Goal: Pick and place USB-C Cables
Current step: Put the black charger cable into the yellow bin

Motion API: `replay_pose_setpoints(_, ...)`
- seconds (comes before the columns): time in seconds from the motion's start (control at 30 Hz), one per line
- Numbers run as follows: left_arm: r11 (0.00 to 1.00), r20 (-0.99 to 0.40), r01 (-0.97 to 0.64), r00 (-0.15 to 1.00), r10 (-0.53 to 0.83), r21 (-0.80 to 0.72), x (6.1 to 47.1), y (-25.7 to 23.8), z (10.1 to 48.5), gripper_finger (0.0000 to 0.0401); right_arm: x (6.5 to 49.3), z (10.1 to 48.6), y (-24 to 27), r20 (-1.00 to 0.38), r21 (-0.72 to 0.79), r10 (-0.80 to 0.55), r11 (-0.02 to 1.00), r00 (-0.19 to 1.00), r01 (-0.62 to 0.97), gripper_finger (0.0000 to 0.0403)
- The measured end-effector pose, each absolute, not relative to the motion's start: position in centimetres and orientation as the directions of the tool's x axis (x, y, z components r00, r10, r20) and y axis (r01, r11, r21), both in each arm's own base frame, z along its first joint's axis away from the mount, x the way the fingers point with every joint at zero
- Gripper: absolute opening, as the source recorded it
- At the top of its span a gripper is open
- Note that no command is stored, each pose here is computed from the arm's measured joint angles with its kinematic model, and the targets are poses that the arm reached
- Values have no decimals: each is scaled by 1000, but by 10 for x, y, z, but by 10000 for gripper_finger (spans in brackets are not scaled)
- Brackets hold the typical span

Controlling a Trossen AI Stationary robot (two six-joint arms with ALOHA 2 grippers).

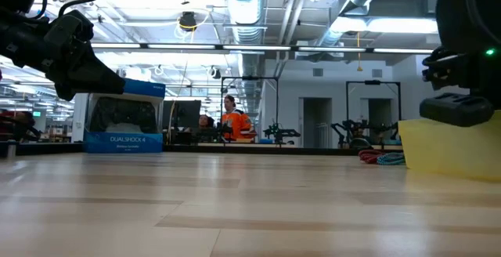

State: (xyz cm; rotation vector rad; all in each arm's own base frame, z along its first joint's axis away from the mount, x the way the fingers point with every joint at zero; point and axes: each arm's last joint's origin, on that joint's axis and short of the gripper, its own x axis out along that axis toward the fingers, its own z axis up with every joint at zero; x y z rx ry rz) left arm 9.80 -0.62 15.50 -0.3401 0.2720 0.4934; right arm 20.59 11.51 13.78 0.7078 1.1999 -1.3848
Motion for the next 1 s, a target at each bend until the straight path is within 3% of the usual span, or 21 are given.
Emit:
replay_pose_setpoints(0.4, 827, -334, -503, 847, 414, -252, 98, -6, 155, 113, 207, 136, 116, -918, -262, -340, 137, -203, 955, 45)
replay_pose_setpoints(0.73, 827, -334, -503, 847, 414, -251, 98, -6, 155, 113, 205, 138, 115, -915, -268, -344, 130, -210, 955, 121)
replay_pose_setpoints(1.0, 827, -334, -503, 847, 414, -251, 98, -6, 155, 113, 196, 168, 108, -928, -192, -350, 153, -128, 970, 168)
